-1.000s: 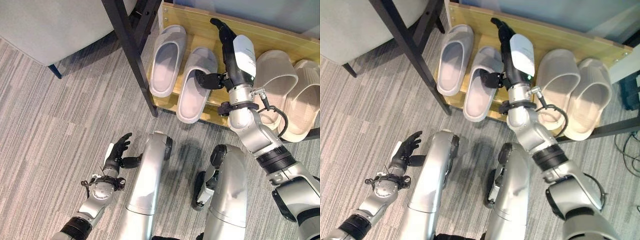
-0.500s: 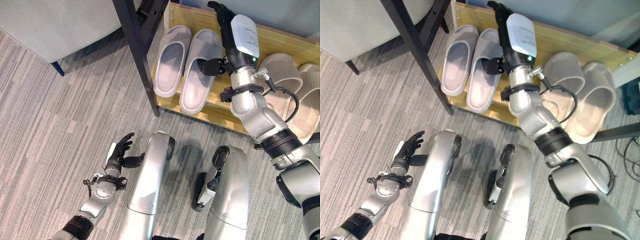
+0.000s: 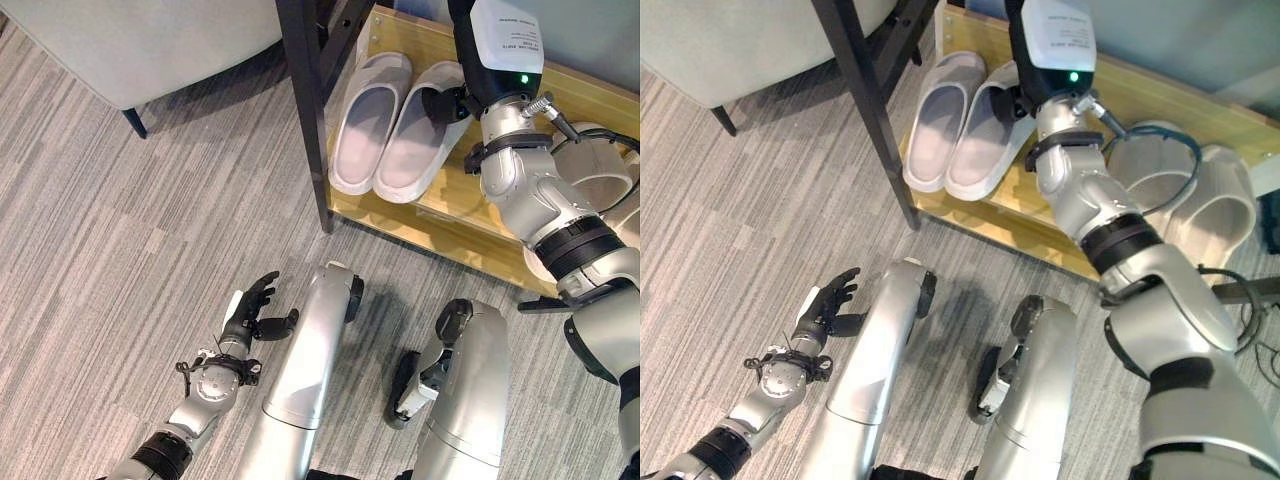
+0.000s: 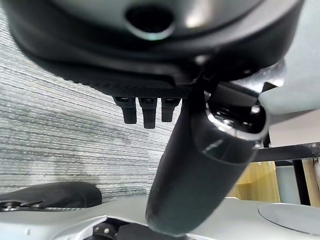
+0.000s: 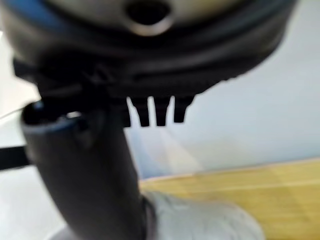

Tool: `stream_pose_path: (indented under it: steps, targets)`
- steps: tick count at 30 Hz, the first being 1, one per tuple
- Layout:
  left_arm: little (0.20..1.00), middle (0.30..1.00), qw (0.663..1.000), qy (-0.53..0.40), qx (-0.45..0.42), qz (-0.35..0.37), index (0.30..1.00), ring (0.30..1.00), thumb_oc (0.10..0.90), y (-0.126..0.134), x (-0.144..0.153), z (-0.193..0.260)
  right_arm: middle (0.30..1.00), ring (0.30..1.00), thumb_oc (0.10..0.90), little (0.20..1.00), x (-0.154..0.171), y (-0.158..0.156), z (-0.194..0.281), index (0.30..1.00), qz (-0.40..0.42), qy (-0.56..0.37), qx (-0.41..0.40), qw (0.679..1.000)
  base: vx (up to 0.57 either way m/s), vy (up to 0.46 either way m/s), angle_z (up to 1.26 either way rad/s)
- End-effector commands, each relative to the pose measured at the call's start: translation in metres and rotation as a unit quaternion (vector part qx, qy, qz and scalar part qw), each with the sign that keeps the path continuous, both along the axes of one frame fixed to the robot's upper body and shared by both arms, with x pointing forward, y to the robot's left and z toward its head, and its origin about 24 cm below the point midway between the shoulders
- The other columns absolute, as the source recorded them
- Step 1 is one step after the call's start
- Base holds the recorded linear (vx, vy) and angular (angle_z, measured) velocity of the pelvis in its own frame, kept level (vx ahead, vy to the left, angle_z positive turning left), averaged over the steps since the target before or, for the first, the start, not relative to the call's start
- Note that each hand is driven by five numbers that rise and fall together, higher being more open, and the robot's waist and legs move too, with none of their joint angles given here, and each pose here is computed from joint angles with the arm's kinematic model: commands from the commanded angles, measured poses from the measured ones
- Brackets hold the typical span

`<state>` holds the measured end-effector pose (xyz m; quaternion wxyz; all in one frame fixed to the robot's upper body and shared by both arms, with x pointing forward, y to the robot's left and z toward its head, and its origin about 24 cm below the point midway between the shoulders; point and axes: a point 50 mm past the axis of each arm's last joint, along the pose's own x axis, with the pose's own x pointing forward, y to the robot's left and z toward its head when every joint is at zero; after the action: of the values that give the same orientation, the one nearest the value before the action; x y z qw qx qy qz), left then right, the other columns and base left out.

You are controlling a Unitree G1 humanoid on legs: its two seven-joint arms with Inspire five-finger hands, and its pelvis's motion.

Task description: Arrange the slippers neatly on the shoe rack.

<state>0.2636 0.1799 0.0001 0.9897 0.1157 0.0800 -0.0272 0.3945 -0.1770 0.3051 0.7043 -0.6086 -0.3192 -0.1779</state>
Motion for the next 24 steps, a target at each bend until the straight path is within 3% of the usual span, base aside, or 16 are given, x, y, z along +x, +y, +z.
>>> stream_pose_path:
  steps: [1, 24]
  targets:
    - [0.900, 0.900, 0.996, -0.062, -0.042, -0.048, 0.900, 0.900, 0.800, -0.030, 0.003, 0.018, 0.900, 0.900, 0.800, 0.900, -0.022, 0.012, 0.079, 0.900, 0.027, -0.132, 0.006, 0.991, 0.00, 0.000, 0.00]
    - [0.900, 0.900, 0.997, -0.060, -0.042, -0.007, 0.900, 0.900, 0.800, -0.013, -0.001, 0.017, 0.900, 0.900, 0.800, 0.900, -0.025, 0.030, 0.024, 0.900, 0.099, -0.063, -0.001, 0.993, 0.00, 0.000, 0.00]
